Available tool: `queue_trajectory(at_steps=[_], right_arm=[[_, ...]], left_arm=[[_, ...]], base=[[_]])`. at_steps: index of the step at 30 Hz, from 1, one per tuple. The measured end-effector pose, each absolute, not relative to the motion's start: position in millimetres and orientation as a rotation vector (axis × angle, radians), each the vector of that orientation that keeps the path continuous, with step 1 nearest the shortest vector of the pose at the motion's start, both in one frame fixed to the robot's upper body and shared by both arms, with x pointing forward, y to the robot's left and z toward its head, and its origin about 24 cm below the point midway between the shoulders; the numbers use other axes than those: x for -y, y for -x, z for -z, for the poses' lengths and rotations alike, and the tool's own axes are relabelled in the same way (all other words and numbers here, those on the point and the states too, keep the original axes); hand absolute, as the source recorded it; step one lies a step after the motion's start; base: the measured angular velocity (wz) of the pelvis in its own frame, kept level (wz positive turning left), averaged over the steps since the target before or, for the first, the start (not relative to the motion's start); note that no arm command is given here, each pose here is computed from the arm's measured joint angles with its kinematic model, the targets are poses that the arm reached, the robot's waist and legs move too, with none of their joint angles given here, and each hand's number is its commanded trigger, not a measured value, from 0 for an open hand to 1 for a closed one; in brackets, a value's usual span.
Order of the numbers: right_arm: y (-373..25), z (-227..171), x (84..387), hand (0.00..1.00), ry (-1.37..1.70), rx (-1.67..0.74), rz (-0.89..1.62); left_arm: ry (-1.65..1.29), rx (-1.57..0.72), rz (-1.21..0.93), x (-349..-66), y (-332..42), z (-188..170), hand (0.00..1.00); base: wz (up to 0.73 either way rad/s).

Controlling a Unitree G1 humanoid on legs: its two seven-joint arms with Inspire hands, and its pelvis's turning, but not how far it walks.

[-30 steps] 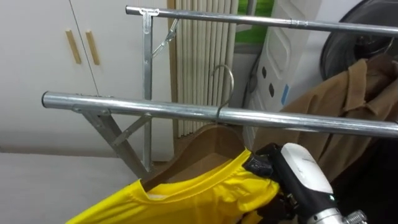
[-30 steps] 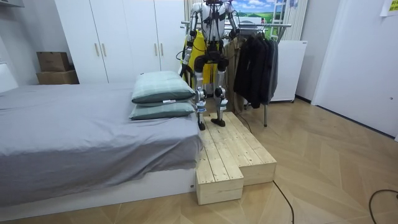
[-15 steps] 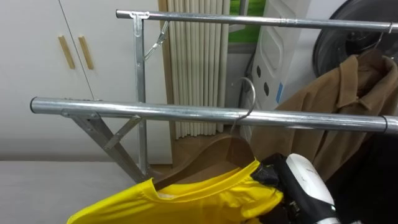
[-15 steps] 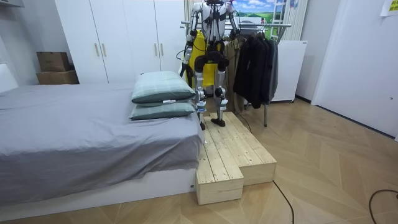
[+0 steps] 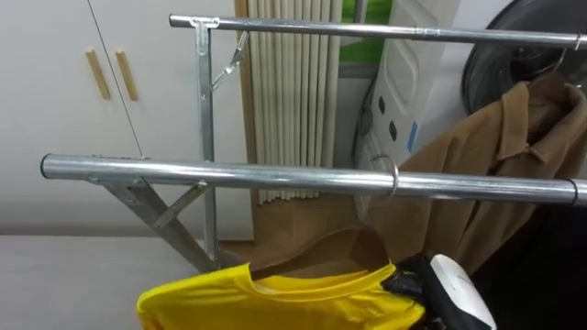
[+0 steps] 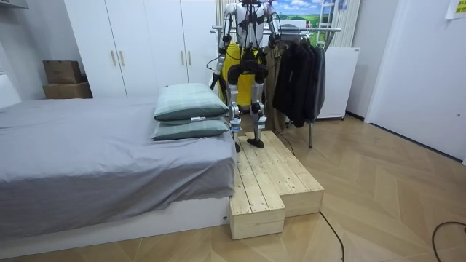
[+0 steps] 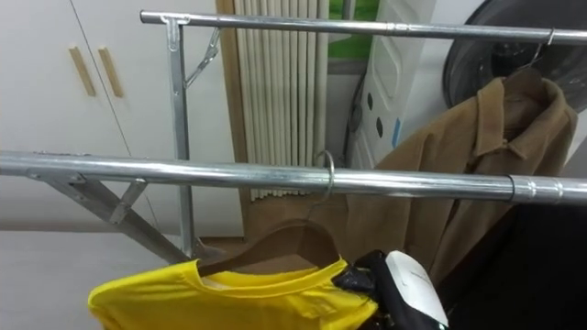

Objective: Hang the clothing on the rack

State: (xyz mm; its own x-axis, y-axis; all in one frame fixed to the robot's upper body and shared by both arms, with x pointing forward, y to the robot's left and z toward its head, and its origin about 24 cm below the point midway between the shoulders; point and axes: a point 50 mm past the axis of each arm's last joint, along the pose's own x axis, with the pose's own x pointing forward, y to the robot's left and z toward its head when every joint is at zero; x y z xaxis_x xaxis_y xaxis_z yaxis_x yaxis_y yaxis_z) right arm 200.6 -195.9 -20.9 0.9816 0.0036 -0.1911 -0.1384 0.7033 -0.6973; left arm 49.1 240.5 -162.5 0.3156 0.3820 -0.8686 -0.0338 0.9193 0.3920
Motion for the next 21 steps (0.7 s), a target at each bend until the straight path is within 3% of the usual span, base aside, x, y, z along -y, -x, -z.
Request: queue_trajectory(at_steps=[21], right_arm=[[-199,54,204,1.00,0.639,-0.391,-0.040]], left_arm=[[-0.322,-1.184,-0.284,-241,-60,160,0.00]], base=[[0.00]])
